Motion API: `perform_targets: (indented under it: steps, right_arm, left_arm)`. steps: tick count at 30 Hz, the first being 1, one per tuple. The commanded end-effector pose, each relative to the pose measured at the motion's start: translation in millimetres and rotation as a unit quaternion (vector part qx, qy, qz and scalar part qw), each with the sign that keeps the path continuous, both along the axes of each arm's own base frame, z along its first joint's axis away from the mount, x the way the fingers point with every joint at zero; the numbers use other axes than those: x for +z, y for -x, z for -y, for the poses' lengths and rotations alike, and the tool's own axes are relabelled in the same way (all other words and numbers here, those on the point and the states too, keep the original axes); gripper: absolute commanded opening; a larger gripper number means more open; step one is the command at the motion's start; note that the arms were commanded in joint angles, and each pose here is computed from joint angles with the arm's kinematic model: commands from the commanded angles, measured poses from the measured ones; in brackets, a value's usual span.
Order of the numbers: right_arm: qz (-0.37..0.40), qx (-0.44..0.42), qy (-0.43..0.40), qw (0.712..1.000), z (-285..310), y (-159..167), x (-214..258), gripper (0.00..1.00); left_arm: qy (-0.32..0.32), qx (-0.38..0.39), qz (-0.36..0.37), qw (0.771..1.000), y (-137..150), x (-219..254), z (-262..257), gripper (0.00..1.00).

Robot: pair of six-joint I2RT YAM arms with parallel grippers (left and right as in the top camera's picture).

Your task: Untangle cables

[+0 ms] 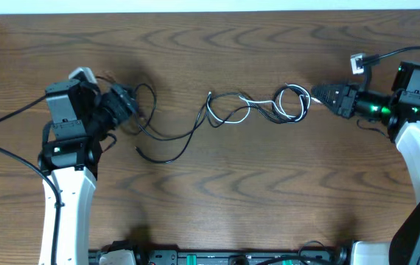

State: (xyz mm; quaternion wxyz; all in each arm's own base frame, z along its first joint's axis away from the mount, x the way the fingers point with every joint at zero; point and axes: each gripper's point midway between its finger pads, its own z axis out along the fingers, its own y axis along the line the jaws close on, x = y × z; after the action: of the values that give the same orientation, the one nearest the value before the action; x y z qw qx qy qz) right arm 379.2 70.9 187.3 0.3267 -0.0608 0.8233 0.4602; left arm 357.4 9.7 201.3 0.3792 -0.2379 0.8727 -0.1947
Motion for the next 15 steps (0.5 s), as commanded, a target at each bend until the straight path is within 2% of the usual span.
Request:
perform_targets:
  steps: [1,3,5,8,10,12,15]
  right_arm:
    - [-0.067,-0.092,0.107,0.988,32,-5,-36,0.36]
    - [-0.121,-0.139,0.183,0.966,54,3,-64,0.41]
    - [-0.136,-0.137,0.209,0.959,58,11,-71,0.45]
    - [-0.163,-0.157,0.247,0.942,72,16,-70,0.49]
    - [-0.178,-0.167,0.268,0.932,80,17,-48,0.56]
    - [-0.182,-0.166,0.269,0.931,81,18,-34,0.57]
    - [-0.183,-0.165,0.269,0.931,80,18,-20,0.61]
  left_arm:
    - [0.010,-0.087,-0.006,0.996,7,-2,34,0.87]
    - [-0.024,-0.175,0.010,0.984,11,-1,70,0.88]
    - [-0.054,-0.247,0.013,0.967,19,-6,112,0.88]
    - [-0.094,-0.264,-0.016,0.960,19,-16,134,0.89]
    - [-0.118,-0.263,-0.059,0.956,13,-18,155,0.89]
    - [-0.088,-0.251,-0.092,0.959,7,-21,179,0.89]
    - [0.014,-0.336,-0.112,0.935,12,-37,255,0.89]
